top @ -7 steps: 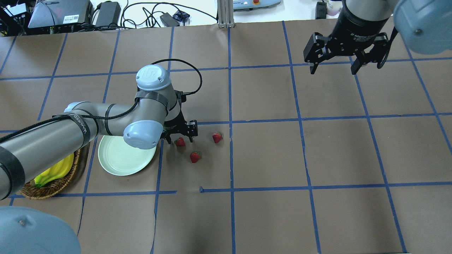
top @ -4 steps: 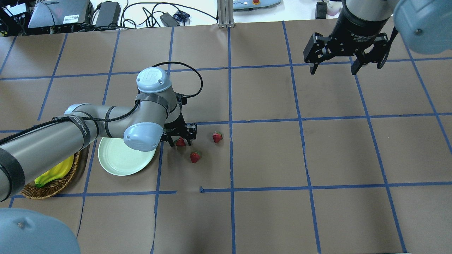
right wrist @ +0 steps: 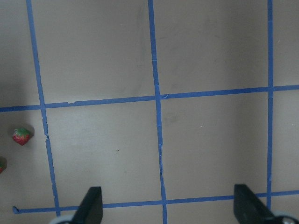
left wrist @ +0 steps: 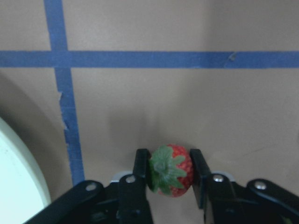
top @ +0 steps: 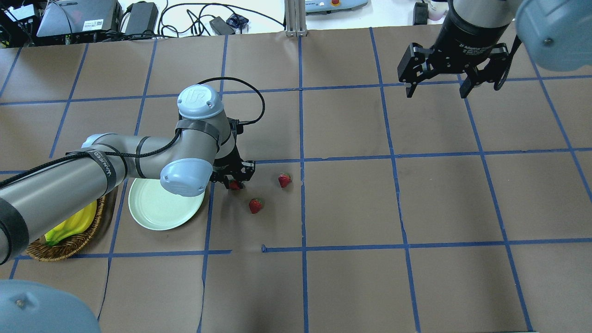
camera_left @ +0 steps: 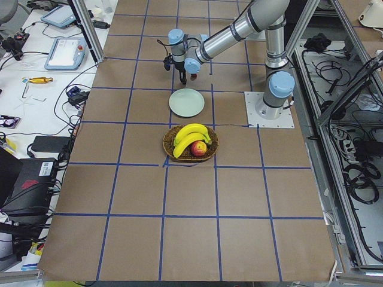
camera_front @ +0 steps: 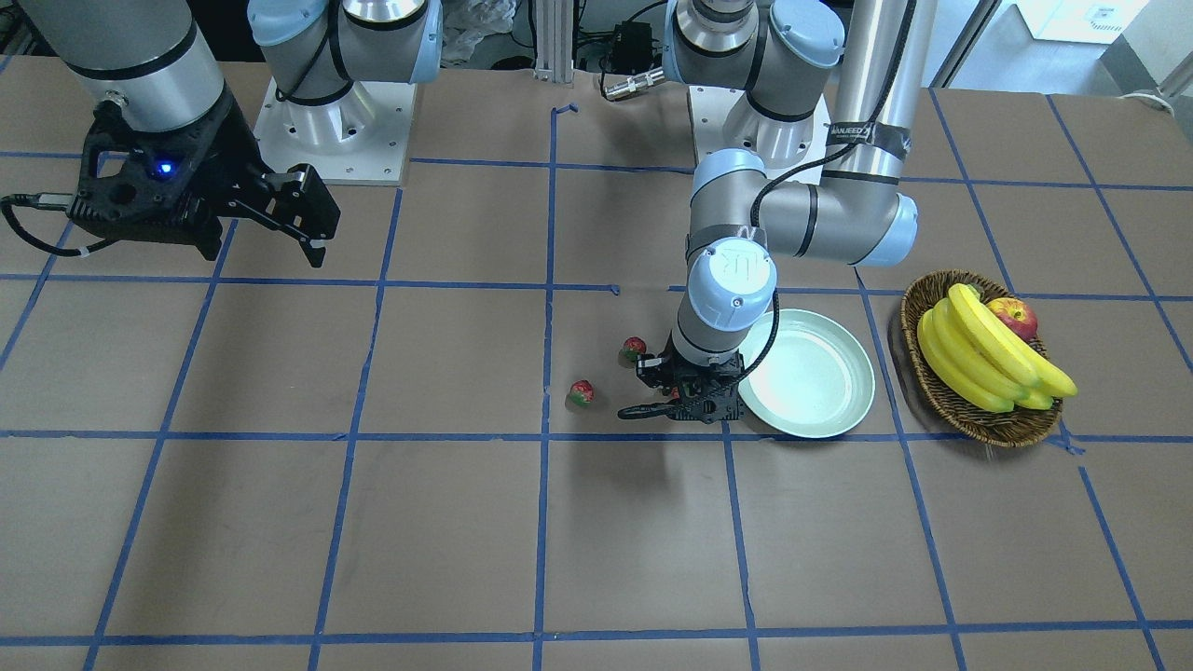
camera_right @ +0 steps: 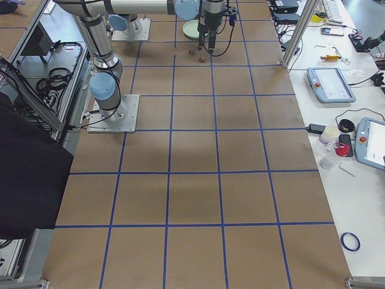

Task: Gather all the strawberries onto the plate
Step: 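Grasp the strawberry with the left gripper and carry it over the plate, then lower the strawberry into the plate and open the left gripper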

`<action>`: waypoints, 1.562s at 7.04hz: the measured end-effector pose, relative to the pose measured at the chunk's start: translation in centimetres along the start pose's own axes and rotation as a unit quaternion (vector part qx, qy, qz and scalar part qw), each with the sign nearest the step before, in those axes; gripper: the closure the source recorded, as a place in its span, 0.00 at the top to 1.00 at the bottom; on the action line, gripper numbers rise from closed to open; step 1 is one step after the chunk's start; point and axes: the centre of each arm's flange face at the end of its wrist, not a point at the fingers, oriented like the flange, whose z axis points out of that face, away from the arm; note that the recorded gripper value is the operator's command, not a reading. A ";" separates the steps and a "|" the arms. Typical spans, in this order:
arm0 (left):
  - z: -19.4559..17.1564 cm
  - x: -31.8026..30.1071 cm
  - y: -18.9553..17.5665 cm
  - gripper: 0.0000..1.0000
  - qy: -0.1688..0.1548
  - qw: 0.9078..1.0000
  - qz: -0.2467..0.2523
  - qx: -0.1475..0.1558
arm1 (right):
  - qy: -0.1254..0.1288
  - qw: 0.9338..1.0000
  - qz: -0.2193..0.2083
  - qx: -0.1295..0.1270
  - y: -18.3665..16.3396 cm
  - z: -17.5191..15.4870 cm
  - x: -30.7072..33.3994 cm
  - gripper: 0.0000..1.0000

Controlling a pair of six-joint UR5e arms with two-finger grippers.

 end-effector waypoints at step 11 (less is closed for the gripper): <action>-2.0 -18.5 2.7 0.16 -0.026 0.997 0.070 -0.018 | 0.000 1.000 0.000 0.003 -0.2 -0.1 0.0 1.00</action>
